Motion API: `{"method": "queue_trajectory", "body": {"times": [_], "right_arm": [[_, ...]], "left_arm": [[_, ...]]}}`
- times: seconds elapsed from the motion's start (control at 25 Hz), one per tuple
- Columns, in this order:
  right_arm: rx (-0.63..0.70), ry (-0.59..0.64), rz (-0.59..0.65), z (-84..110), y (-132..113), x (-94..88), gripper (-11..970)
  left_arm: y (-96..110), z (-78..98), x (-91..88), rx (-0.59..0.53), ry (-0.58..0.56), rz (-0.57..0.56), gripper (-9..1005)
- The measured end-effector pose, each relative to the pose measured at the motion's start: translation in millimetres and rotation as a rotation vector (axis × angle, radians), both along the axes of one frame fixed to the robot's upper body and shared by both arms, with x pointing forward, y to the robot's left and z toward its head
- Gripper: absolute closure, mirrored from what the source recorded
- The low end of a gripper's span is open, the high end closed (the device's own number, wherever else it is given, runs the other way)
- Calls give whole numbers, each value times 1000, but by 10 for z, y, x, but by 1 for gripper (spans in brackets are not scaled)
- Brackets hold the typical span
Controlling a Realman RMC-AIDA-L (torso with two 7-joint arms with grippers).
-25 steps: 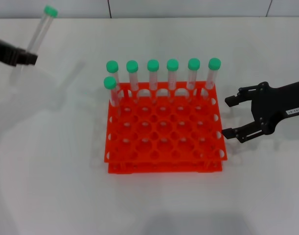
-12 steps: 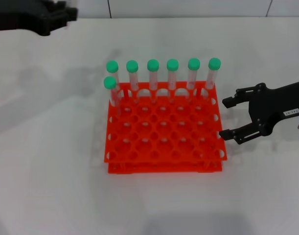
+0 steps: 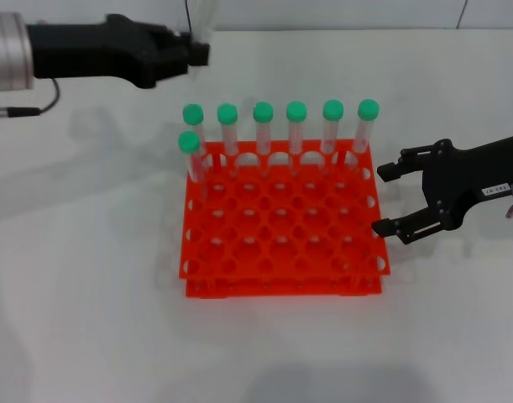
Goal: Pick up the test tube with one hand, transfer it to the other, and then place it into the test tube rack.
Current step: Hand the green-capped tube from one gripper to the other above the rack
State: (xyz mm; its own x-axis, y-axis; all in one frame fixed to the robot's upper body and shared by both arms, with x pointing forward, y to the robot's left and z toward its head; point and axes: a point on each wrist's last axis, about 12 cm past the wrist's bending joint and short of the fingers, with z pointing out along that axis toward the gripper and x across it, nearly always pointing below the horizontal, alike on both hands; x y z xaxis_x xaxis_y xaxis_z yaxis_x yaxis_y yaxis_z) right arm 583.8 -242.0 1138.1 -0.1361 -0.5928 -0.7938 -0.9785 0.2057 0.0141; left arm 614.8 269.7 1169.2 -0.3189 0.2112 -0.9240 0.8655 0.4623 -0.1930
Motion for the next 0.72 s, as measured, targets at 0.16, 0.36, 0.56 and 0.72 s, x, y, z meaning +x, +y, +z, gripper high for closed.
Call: {"method": "queue_trajectory", "body": {"times": [0.16, 0.36, 0.56, 0.72], "right_arm": [[0, -4, -4, -5, -6, 2, 99], [3, -16, -11, -7, 1, 14, 100], [26, -23, -7, -12, 9, -5, 100], [26, -26, -14, -22, 4, -5, 100]], "left_arm": [[-231, -63, -6, -8, 22, -114, 793], [-404, -191, -57, 31, 68, -205, 792], [-420, -250, -92, 53, 59, -225, 791], [-415, -291, -121, 52, 48, -226, 791]]}}
